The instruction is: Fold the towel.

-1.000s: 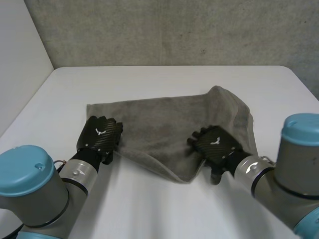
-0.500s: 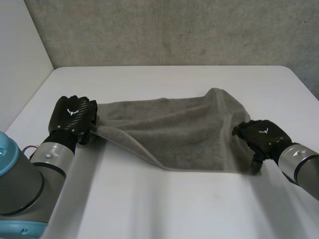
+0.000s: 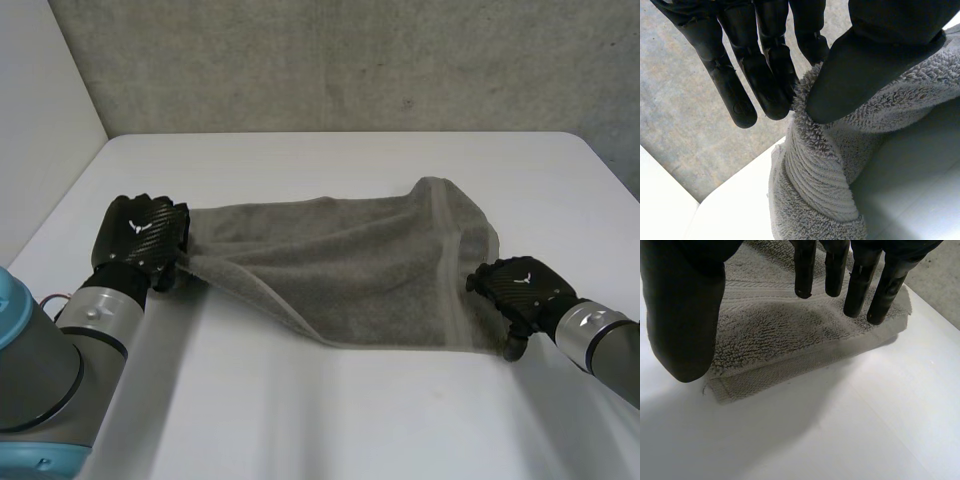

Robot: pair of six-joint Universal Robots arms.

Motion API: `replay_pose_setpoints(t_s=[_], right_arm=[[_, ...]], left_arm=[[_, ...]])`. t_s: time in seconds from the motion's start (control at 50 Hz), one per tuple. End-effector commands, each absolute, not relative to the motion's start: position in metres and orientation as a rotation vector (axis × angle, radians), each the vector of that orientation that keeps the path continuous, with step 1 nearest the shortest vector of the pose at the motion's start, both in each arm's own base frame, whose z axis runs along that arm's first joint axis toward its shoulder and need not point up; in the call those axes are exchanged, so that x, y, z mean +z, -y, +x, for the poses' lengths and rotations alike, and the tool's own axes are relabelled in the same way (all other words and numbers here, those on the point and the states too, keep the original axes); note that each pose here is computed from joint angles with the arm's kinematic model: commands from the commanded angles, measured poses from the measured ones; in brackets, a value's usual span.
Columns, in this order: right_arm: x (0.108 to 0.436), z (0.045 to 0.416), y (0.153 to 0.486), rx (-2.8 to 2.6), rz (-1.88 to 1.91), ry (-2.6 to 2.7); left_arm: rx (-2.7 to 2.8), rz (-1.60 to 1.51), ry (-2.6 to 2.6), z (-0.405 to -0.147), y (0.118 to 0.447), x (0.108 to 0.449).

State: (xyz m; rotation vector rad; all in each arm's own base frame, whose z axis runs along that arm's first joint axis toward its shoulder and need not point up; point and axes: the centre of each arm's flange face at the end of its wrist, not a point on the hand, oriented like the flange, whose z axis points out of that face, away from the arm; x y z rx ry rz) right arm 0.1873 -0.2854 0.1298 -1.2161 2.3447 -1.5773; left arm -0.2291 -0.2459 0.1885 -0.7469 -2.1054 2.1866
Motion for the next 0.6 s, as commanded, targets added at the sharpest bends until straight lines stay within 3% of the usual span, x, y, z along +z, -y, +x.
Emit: replay_pose_setpoints(t_s=[0.02,0.6], right_arm=[[0.124,0.188,0.29,-1.598,-1.219,-2.335],[0.129,0.193,0.313,-1.739,-1.107,-2.27]], left_arm=[[2.179,-0.75,2.111,-0.229,0.245,0.187],[2.177,-0.752,2.112,-0.229,0.244,0.186]])
